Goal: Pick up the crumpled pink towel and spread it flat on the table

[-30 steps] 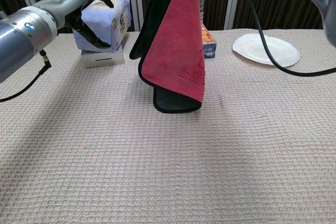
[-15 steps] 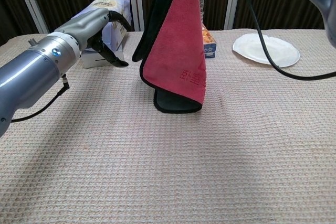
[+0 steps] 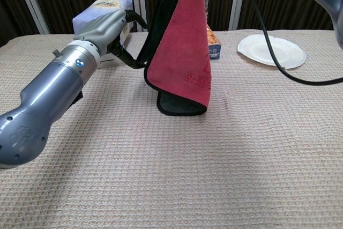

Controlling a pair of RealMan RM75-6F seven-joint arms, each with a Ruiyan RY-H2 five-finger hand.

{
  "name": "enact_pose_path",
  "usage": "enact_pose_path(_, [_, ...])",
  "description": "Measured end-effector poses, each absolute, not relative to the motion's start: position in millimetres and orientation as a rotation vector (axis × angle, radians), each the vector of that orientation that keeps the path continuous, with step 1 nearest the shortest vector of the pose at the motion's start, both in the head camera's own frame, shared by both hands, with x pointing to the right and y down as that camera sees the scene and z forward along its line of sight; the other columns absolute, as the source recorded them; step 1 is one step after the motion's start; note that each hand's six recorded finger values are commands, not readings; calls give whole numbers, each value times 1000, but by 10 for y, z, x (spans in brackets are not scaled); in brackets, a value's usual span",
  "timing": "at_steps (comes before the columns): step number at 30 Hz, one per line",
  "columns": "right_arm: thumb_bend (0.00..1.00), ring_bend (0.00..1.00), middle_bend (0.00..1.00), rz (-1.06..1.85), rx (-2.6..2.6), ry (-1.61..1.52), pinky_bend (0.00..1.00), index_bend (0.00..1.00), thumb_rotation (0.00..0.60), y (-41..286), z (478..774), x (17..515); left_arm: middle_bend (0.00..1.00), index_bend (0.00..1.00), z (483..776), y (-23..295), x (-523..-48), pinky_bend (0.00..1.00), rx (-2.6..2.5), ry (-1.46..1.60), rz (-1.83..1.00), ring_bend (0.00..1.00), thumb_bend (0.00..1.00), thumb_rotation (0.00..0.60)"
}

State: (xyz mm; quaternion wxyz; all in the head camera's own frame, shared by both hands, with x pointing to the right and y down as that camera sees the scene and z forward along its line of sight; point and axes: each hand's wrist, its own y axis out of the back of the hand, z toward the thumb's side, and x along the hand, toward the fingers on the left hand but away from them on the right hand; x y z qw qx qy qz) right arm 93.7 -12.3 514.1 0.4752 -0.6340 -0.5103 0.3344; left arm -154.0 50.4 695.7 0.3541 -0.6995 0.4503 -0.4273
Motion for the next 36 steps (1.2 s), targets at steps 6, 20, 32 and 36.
enact_pose_path(6, [468,13,183,811,-1558,-1250,0,597,600,-103,5129,928,63,243,7015,532,-1452,17,-1813,1168,-1081,0,214,600])
enact_pose_path(20, [468,13,183,828,-1530,-1267,0,597,600,-123,5092,1041,83,311,7009,482,-1442,17,-1811,1251,-1017,0,287,600])
enact_pose_path(32, [468,13,184,848,-1522,-1264,0,597,600,-131,5115,1095,156,484,7065,440,-1475,17,-1806,1274,-1044,0,355,600])
enact_pose_path(36, [468,13,184,851,-1523,-1267,0,597,600,-135,5127,1107,161,543,7084,446,-1470,17,-1804,1270,-1050,0,365,600])
